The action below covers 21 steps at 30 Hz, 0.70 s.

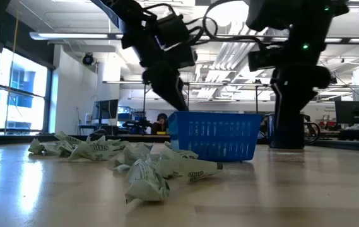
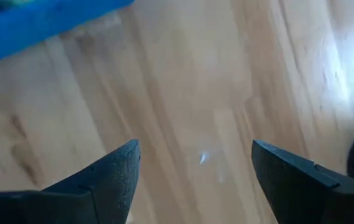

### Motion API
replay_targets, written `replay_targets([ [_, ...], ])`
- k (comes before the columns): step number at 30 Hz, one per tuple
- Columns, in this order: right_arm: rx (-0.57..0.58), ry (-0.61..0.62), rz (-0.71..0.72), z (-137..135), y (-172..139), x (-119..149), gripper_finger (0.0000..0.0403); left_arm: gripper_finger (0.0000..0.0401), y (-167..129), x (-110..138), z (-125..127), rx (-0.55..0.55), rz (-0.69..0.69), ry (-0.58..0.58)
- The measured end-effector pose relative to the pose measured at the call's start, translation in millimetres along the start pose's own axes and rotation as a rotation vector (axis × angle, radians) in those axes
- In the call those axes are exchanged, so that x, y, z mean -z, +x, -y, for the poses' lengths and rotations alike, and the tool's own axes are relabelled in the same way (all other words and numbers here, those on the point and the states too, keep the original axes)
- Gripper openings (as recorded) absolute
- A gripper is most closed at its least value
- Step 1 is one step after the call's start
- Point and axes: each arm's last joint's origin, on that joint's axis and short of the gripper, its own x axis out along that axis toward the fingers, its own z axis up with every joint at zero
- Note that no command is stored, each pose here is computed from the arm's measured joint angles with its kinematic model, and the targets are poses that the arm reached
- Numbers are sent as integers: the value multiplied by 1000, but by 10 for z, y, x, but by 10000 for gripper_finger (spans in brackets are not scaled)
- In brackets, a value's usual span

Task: Pick and place Stevia / Truvia into bins
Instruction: Put the stevia packet into the basket

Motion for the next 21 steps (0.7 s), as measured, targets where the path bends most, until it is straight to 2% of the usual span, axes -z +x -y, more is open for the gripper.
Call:
replay_targets([
  [5,6,11,-6,-150,-59,113,296,248,220,-4,-30,11,41,37],
  [13,-6,90,-37,-301,-126,258,296,226,577,-113,-141,15,34,85],
  [21,-9,122,-72,-389,-173,372,296,221,886,-33,-92,71,-45,105],
])
